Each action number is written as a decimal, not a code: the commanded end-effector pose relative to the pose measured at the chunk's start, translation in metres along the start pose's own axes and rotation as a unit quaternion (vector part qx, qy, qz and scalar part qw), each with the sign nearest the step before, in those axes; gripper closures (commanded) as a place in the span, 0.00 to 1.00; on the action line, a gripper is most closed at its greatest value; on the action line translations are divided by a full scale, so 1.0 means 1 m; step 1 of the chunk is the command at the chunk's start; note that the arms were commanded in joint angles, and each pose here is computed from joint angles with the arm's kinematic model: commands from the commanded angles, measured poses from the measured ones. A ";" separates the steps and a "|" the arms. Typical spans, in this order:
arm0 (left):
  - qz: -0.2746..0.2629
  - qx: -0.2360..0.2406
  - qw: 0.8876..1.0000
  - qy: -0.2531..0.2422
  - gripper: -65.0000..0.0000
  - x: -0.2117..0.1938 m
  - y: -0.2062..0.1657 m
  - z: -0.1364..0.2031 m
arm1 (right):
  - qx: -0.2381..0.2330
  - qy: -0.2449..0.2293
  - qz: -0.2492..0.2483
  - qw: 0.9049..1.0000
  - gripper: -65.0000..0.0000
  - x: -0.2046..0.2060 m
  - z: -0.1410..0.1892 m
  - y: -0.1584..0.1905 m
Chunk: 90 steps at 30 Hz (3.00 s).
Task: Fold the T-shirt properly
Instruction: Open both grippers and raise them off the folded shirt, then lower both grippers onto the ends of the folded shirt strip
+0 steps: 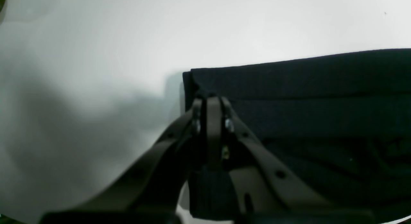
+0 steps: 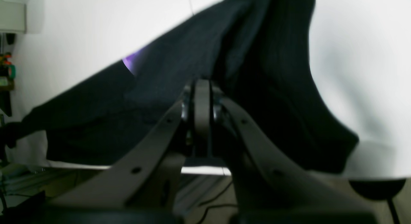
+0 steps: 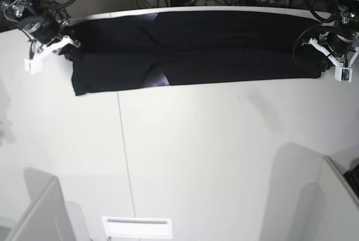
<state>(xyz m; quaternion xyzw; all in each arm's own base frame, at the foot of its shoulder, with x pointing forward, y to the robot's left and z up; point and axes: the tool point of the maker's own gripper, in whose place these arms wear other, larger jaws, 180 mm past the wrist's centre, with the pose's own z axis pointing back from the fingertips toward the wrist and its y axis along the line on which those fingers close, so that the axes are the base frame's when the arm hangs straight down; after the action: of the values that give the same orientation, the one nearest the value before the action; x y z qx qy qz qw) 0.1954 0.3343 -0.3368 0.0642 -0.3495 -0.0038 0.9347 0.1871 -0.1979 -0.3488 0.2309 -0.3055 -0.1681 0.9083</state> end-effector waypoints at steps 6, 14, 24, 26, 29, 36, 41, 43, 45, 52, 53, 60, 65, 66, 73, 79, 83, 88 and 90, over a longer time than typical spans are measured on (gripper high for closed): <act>-0.011 0.001 1.000 0.022 1.00 -0.010 0.003 0.005 | -0.053 -0.003 0.033 0.998 1.00 0.002 0.003 -0.018; -0.009 0.001 1.000 0.027 1.00 -0.012 0.002 0.005 | -0.080 0.005 0.036 0.996 1.00 -0.005 0.002 -0.026; -0.007 0.005 1.000 0.026 1.00 -0.012 0.005 0.006 | -0.089 0.013 0.031 0.995 0.90 -0.013 0.006 -0.032; -0.008 0.005 1.000 0.026 0.97 -0.011 0.005 0.006 | -0.090 0.012 0.031 0.995 0.68 -0.014 0.007 -0.033; -0.007 0.005 1.000 0.025 0.68 -0.011 0.005 0.006 | -0.091 0.013 0.030 0.995 0.58 -0.015 0.007 -0.034; -0.005 0.002 1.000 0.014 0.26 -0.005 0.003 0.007 | -0.086 -0.022 0.036 0.995 0.59 -0.003 0.006 -0.031; 0.019 -0.008 1.000 0.015 0.60 -0.014 -0.010 0.002 | -0.040 -0.029 0.087 0.995 0.93 0.001 -0.006 -0.006; 0.032 -0.014 0.999 0.014 0.91 -0.015 -0.016 -0.002 | -0.023 -0.025 0.098 0.995 1.00 0.000 -0.012 0.003; 0.047 -0.017 0.998 0.024 1.00 -0.024 -0.018 -0.007 | -0.015 -0.014 0.091 0.996 1.00 -0.005 -0.022 0.005; 0.104 -0.024 0.992 0.068 1.00 -0.058 -0.012 -0.033 | -0.054 0.043 0.098 0.993 1.00 -0.025 -0.059 -0.019; 0.110 -0.025 0.991 0.071 1.00 -0.060 -0.012 -0.036 | -0.065 0.052 0.107 0.991 1.00 -0.028 -0.064 -0.023; 0.090 -0.017 0.991 0.099 1.00 -0.057 -0.017 -0.068 | -0.125 0.065 0.119 0.983 1.00 -0.007 -0.098 -0.050; 0.092 -0.028 0.991 0.094 1.00 -0.032 -0.034 -0.099 | -0.129 0.049 0.120 0.983 1.00 0.029 -0.120 -0.046; 0.089 -0.028 0.992 0.088 1.00 -0.022 -0.035 -0.103 | -0.126 0.043 0.120 0.984 1.00 0.038 -0.124 -0.043; 0.063 -0.007 0.998 0.007 1.00 0.043 -0.028 -0.088 | -0.107 -0.031 0.164 0.980 1.00 0.088 -0.106 -0.005; 0.037 -0.010 0.998 -0.046 1.00 0.065 -0.034 -0.057 | -0.091 -0.077 0.191 0.974 1.00 0.092 -0.080 0.026; 0.074 -0.059 0.993 -0.068 1.00 0.061 -0.041 -0.044 | -0.091 -0.076 0.193 0.974 1.00 0.087 -0.078 0.027; 0.171 -0.059 0.980 -0.087 1.00 0.042 -0.003 -0.031 | -0.094 -0.068 0.191 0.975 1.00 0.079 -0.077 0.023; 0.194 -0.047 0.977 -0.079 0.72 0.031 0.010 -0.033 | -0.094 -0.067 0.191 0.975 1.00 0.079 -0.077 0.022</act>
<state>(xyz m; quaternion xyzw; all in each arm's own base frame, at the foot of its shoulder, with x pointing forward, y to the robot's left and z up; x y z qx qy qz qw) 0.2322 0.3453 -0.3521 -0.0477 -0.4078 0.1639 0.8970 0.2909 -0.1856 -0.3669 0.0751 -0.3634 -0.0383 0.9278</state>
